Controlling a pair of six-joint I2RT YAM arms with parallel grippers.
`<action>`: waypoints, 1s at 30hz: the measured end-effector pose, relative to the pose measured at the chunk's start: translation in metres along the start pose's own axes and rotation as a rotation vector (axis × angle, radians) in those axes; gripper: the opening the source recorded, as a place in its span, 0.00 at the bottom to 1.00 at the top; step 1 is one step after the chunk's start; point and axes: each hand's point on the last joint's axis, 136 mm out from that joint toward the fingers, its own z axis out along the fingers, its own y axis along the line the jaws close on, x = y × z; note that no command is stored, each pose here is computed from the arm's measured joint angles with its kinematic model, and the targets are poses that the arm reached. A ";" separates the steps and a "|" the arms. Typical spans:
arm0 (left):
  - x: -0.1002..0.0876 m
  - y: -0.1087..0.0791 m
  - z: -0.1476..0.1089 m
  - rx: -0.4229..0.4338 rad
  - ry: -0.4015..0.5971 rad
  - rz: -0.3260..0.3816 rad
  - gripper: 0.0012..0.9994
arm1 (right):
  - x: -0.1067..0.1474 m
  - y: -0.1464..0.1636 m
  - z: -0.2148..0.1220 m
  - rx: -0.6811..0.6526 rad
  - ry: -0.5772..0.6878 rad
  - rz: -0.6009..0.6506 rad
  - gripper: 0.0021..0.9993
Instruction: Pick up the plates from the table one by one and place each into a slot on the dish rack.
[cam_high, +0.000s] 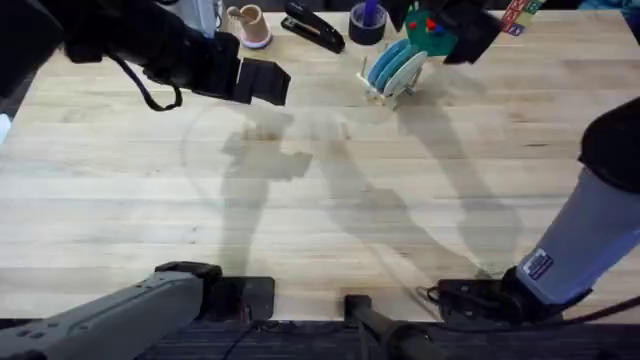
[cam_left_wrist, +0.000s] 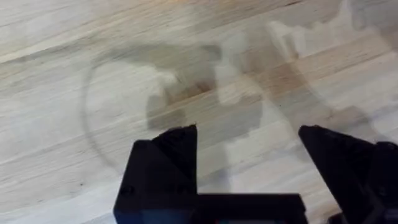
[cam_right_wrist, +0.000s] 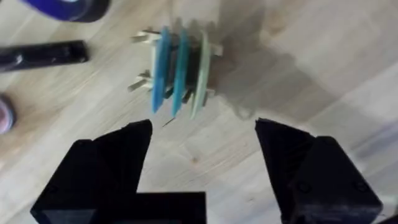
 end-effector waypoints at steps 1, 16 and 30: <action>0.000 0.000 0.000 0.000 0.000 0.000 1.00 | -0.002 0.002 -0.003 -0.011 -0.006 -0.025 0.99; 0.001 0.000 0.000 0.001 0.004 -0.001 1.00 | 0.001 -0.012 -0.028 0.019 -0.009 -0.553 1.00; 0.001 0.000 0.000 0.001 0.004 -0.001 1.00 | 0.011 -0.057 -0.082 -0.002 -0.069 -0.681 1.00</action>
